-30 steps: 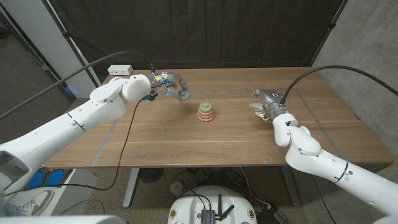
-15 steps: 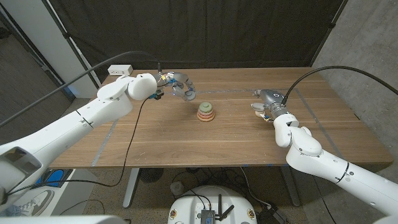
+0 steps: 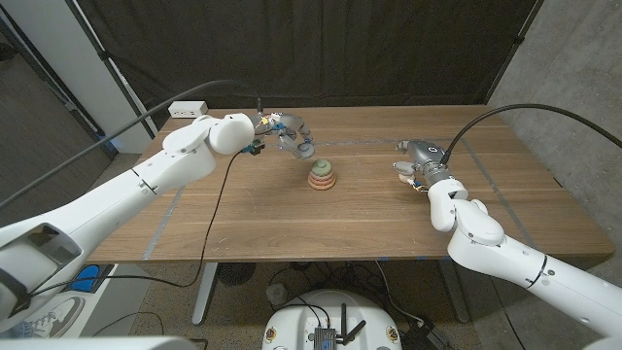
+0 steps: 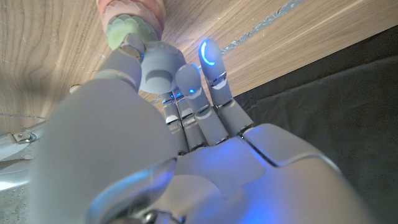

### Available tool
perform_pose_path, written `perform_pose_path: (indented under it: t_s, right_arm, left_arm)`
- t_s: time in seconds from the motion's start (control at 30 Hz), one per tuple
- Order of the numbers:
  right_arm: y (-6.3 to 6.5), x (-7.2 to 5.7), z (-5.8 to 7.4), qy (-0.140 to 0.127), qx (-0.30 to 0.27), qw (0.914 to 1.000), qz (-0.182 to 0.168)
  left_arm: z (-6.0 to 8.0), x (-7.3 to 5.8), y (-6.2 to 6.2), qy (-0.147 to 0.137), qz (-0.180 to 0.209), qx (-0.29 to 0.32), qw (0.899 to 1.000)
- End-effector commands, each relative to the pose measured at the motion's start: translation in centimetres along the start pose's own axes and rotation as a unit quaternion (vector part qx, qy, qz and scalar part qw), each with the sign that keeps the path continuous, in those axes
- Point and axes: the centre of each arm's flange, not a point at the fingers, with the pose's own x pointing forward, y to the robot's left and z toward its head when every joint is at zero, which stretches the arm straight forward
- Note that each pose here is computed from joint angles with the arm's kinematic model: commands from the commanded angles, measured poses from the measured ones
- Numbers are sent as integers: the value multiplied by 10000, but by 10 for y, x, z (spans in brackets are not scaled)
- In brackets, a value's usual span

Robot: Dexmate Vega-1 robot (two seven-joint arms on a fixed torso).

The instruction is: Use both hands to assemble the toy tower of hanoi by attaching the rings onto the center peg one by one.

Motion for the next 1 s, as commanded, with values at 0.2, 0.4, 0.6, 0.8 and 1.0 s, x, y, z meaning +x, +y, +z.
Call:
perform_pose_path:
  t_s: [0.2, 0.4, 0.6, 0.8, 1.0]
  right_arm:
    - [-3, -5, -7, 75, 15, 10000, -40]
    - [-2, -6, -9, 97, 26, 9999, -22]
    - [-1, -7, -10, 103, 27, 9999, -25]
    - [-2, -7, -10, 113, 30, 9999, -22]
    - [-2, -8, -10, 120, 28, 9999, -21]
  left_arm:
    - [17, 23, -2, -231, -256, 98, 9994]
    - [21, 30, -2, -242, -316, 106, 9991]
    - [21, 38, -6, -163, -405, 112, 9990]
    - [22, 43, -8, -145, -514, 161, 9984]
    - [23, 48, -11, -154, -601, 182, 9979]
